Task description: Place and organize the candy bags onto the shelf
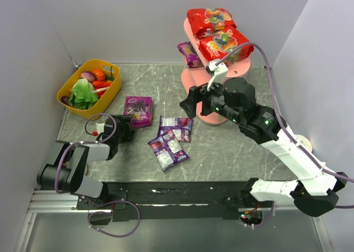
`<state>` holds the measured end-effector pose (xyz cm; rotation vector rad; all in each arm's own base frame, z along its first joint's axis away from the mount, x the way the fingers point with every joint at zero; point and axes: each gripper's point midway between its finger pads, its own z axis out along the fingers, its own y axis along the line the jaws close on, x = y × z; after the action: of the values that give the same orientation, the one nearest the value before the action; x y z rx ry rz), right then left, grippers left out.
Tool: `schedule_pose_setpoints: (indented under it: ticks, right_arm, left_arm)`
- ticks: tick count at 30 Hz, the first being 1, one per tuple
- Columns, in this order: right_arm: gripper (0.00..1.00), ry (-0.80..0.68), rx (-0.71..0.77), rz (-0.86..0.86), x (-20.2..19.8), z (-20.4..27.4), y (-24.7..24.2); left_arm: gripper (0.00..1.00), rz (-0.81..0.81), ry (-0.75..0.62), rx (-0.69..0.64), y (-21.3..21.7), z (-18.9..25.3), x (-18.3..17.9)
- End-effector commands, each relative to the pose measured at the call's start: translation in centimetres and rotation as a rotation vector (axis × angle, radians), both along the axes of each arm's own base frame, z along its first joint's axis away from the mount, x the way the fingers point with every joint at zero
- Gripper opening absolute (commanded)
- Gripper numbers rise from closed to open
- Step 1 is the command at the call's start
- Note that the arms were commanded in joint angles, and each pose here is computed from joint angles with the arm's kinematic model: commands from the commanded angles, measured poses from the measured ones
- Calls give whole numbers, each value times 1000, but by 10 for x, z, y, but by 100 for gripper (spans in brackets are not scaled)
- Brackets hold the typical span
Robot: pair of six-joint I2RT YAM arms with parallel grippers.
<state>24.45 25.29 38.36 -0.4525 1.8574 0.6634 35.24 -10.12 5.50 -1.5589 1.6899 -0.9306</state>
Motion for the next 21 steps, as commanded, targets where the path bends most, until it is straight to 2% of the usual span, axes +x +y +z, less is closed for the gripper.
schedule_pose_setpoints:
  ticks: [1,5,8,9,11,12,14,15,18,21]
  right_arm:
    - [92,-60,45,-28,-7,28,-14]
    - [92,-66,41,-42,-8,29,-19]
    - [92,-74,43,-48,-8,32,-21]
    - [92,-76,43,-49,-8,33,-22]
    - [92,-85,47,-53,-9,36,-24]
    - [92,-85,47,-56,-9,36,-25]
    - [92,-96,51,-58,-9,39,-26]
    - [92,-97,49,-60,-9,38,-26]
    - [92,-110,56,-61,-9,43,-27]
    - [92,-121,56,-67,-7,47,-28]
  left_arm:
    - [97,64,-24,-64,-1,-1,13]
    - [95,41,-18,-57,-7,-7,21]
    - [85,29,-3,-49,-12,-15,23]
    - [76,27,1,-47,-13,-17,22]
    - [68,26,3,-41,-13,-19,22]
    - [57,27,7,-36,-12,-20,22]
    - [47,26,8,-17,-10,-19,22]
    - [36,24,4,-9,-10,-16,22]
    - [18,7,12,34,-9,-12,25]
    - [6,-28,11,76,-10,-3,29]
